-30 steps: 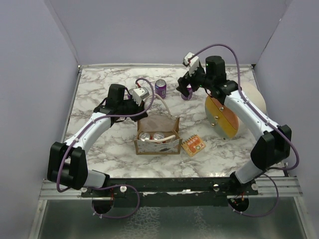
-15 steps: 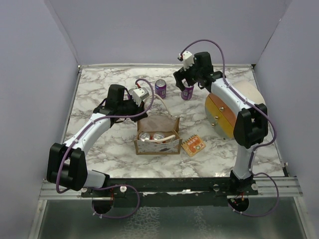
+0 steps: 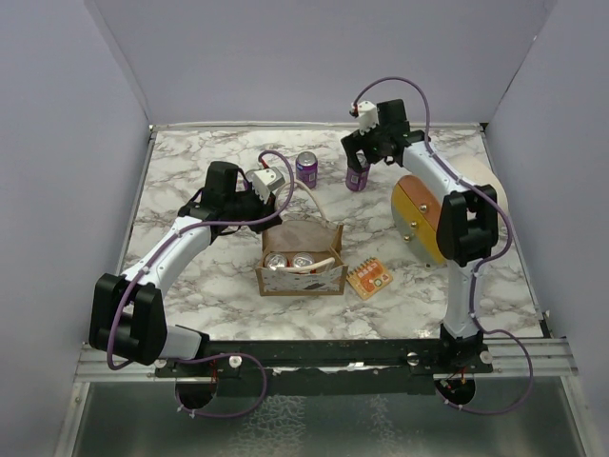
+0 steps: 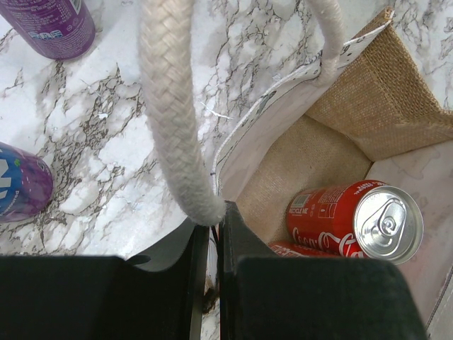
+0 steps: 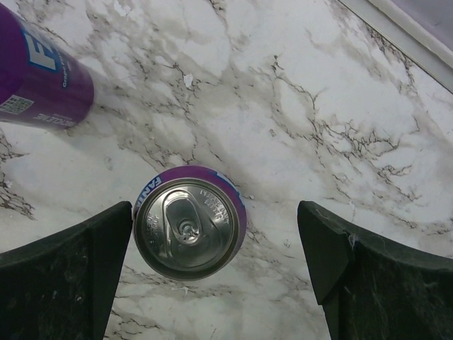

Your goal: Place the beverage into the canvas bag

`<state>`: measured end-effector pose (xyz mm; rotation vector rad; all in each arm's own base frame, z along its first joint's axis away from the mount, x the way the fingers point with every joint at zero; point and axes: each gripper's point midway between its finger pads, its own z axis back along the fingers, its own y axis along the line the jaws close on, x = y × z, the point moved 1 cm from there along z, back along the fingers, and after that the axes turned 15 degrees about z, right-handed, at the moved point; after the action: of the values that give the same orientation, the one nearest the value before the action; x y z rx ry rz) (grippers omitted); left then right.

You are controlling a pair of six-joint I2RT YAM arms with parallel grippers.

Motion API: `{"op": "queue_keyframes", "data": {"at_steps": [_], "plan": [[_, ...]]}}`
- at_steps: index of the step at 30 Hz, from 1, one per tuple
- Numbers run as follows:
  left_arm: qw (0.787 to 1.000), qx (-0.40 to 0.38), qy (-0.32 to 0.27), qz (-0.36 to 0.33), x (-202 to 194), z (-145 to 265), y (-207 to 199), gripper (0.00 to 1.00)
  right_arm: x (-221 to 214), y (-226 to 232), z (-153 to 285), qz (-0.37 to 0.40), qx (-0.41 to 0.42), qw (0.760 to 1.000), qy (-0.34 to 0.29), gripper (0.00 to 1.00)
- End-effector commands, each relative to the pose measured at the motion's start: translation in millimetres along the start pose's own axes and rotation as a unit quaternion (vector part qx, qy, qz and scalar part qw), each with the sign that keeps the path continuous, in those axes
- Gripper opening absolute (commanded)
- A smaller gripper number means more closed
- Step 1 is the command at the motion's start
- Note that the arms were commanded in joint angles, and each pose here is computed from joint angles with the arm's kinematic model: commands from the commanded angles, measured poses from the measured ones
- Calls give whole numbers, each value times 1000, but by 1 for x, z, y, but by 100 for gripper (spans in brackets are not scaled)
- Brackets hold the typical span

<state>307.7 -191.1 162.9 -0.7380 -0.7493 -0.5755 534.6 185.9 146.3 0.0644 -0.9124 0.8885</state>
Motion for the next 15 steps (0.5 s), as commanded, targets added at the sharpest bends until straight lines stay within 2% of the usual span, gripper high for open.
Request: {"op": "queue_keyframes", "data": {"at_steps": [1,10,15], "plan": [[1000,-7,-12,-16,5,4,-7,8,-7,2,-7,-11,15,1000,12,100],[1000,-7,-11,-14,4,3,-7,8,-20,15,-17,-22,53,998,25,95],[1000,-6,-12,-15,3,4,-7,8,-20,17,-18,-26,62,997,24,82]]}}
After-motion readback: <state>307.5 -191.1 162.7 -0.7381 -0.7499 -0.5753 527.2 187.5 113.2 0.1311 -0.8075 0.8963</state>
